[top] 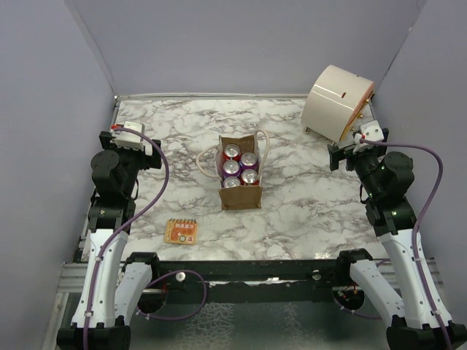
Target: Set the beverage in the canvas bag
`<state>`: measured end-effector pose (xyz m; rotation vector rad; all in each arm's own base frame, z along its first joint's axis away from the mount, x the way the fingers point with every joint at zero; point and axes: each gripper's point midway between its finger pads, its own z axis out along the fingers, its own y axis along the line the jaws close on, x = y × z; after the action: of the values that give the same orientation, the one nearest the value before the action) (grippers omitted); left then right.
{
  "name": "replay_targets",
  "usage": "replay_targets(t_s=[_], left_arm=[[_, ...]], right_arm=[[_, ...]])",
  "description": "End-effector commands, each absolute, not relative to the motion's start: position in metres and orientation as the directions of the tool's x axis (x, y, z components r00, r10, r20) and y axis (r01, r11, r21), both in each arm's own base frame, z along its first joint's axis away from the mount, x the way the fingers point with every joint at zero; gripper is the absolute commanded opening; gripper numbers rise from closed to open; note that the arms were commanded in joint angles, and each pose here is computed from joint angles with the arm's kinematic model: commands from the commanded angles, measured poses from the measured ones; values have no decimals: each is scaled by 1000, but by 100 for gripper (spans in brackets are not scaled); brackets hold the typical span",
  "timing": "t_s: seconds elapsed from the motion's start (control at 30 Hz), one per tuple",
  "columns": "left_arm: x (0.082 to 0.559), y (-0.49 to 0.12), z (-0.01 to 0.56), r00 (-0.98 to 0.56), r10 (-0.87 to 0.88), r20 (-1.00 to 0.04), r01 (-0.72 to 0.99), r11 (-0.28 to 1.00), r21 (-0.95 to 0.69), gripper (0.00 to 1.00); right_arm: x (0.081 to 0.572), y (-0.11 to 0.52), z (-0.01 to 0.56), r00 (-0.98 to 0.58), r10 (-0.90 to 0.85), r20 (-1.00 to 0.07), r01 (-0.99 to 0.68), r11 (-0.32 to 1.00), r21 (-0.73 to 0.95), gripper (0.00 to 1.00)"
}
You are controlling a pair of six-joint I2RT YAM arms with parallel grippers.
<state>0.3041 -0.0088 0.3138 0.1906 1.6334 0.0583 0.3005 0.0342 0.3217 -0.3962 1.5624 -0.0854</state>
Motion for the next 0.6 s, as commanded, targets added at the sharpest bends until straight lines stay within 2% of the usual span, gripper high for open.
replay_targets(t_s=[0.0, 0.57], left_arm=[[300, -14, 317, -47, 143, -989, 113, 984, 137, 99], [299, -9, 321, -52, 146, -988, 88, 986, 141, 99]], right_arm=[[298, 37, 320, 27, -308, -951, -219, 927, -306, 100], [299, 37, 317, 19, -314, -949, -222, 924, -310, 100]])
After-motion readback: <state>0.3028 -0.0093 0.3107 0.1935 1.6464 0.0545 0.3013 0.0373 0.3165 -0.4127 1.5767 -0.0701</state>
